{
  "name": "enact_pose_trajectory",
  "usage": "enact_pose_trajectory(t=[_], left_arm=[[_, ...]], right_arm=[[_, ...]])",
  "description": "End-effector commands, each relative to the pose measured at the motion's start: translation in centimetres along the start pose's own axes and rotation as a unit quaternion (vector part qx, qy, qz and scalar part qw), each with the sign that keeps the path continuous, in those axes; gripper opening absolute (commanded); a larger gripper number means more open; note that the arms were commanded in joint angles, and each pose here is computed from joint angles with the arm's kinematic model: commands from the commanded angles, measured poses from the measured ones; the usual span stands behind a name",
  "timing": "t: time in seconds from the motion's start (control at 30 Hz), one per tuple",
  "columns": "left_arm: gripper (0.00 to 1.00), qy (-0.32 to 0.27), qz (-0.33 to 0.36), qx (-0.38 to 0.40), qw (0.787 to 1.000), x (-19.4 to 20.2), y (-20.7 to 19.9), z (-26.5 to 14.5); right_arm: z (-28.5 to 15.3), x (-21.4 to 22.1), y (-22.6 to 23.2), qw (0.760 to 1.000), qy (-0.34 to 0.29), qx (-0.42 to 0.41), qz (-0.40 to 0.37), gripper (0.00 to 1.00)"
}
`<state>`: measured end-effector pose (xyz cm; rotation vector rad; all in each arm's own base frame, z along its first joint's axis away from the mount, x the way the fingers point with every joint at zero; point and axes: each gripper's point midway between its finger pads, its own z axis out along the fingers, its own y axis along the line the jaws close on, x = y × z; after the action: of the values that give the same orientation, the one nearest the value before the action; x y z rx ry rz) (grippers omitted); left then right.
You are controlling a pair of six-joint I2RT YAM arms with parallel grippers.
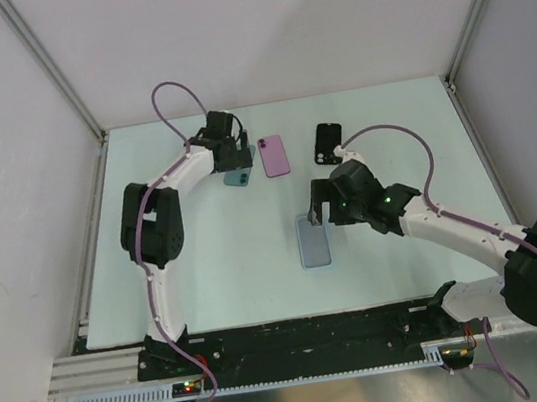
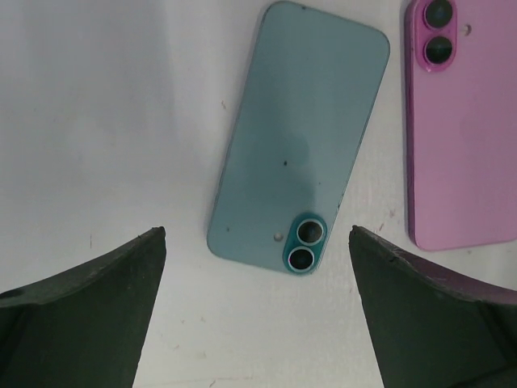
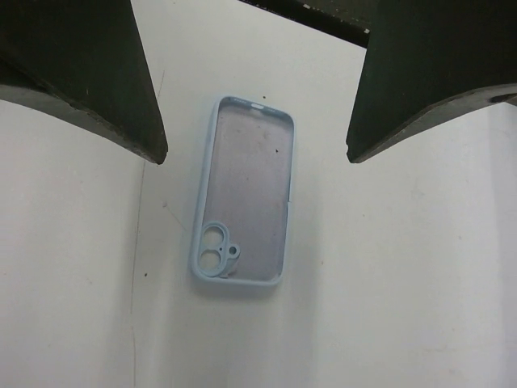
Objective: Put the phone into the phone case
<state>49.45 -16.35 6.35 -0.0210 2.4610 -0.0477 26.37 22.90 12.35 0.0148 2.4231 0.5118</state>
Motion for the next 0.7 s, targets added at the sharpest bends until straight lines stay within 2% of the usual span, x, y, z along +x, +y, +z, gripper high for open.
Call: enact_pose_trajectory(t=[0.0, 0.2, 0.4, 0.67], left_arm=[[0.98, -0.009, 0.009, 0.011, 1.000, -2.4, -0.2, 0.2], [0.98, 0.011, 0.010, 0.012, 1.000, -1.9, -0.5, 1.4], [0.92, 0.030, -0.004, 0.023, 0.999, -1.2, -1.1, 1.7], [0.90, 0.062, -0.018, 0.028, 0.998, -0.2, -1.4, 1.6]], right_arm=[[-1.8, -1.5, 0.0, 1.000, -0.025, -0.011, 0.002, 0.99], [-2.9, -2.5, -0.5, 0.999, -0.040, -0.014, 0.007, 0.98], [-3.4, -2.9, -0.4, 0.999, -0.045, -0.022, 0.012, 0.98], [-4.0, -3.0, -0.3, 0.998, -0.049, -0.030, 0.014, 0.97]])
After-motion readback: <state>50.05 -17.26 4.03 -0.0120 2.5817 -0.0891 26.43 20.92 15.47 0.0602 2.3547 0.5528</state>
